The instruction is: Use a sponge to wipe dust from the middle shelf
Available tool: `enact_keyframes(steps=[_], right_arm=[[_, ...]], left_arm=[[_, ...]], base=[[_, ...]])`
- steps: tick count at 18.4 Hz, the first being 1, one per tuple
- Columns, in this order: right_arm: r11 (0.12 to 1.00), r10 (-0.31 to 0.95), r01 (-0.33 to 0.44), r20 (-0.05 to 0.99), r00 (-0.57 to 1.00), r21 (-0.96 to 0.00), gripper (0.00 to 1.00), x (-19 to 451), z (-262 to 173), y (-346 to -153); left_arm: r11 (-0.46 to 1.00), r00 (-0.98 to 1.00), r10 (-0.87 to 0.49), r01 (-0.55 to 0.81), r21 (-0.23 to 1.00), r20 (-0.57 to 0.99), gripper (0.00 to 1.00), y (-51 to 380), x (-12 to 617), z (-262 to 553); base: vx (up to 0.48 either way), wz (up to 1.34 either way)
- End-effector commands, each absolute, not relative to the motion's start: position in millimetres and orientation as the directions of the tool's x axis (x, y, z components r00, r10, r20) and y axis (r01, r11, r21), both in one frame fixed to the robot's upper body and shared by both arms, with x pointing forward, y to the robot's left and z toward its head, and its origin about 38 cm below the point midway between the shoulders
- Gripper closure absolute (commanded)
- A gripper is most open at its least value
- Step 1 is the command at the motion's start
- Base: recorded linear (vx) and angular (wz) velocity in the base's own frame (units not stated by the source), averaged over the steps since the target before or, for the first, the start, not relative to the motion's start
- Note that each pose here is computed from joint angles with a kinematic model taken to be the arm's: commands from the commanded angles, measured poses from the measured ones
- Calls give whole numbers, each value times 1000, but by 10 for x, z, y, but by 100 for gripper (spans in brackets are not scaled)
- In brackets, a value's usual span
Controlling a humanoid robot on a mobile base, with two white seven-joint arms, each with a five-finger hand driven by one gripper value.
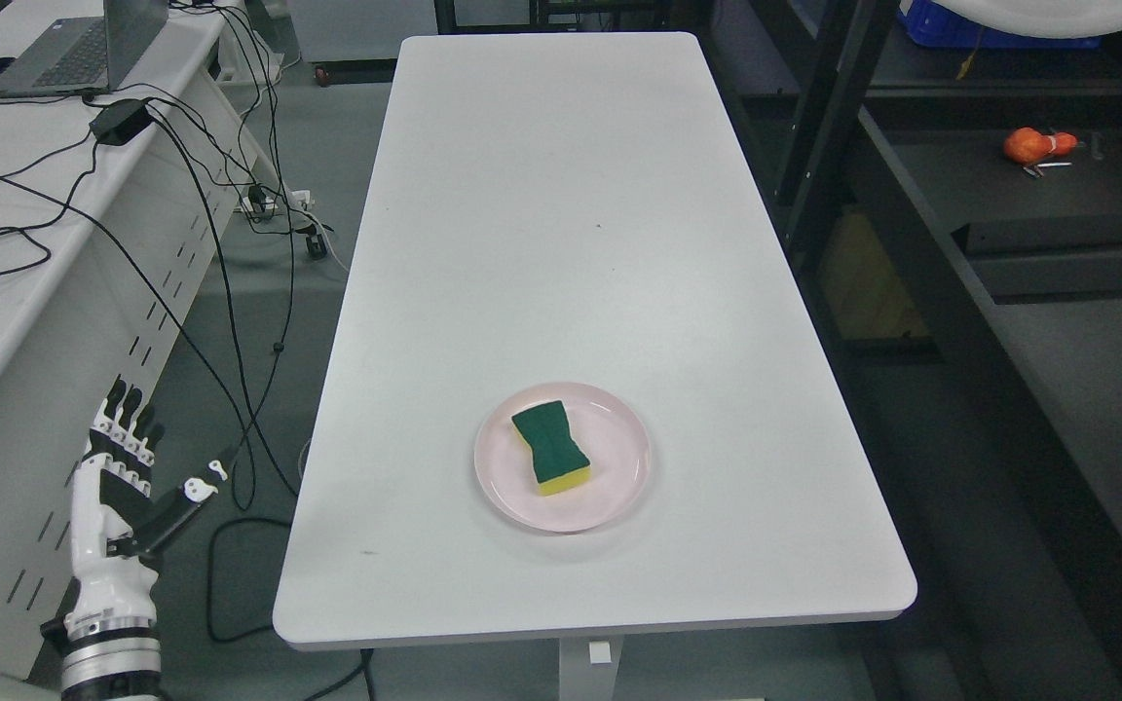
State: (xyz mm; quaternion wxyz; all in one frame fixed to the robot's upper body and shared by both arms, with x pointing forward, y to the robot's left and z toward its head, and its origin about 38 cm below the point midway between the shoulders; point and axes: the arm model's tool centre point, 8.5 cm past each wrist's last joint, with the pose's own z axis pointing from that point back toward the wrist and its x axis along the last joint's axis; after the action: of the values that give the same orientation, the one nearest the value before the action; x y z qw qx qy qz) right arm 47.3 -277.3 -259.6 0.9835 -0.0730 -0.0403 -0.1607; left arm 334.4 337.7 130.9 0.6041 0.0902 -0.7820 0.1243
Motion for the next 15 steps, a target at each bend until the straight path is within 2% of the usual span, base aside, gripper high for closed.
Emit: enact_keyframes(steps=[1, 10, 15], right_arm=[[936, -315, 319, 53, 948, -146, 0, 460, -2587, -2874], [937, -315, 319, 53, 948, -144, 0, 460, -2588, -2873], [937, -315, 319, 53, 948, -144, 0, 460, -2588, -2873]], left_arm=[[964, -252, 4, -255, -71, 968, 1, 3284, 3371, 1321], [973, -309, -6, -220, -66, 951, 1, 3211, 3414, 1417], [982, -431, -187, -82, 168, 883, 1, 3242, 3514, 1775]], base=[[0, 0], [20, -12], [21, -1]])
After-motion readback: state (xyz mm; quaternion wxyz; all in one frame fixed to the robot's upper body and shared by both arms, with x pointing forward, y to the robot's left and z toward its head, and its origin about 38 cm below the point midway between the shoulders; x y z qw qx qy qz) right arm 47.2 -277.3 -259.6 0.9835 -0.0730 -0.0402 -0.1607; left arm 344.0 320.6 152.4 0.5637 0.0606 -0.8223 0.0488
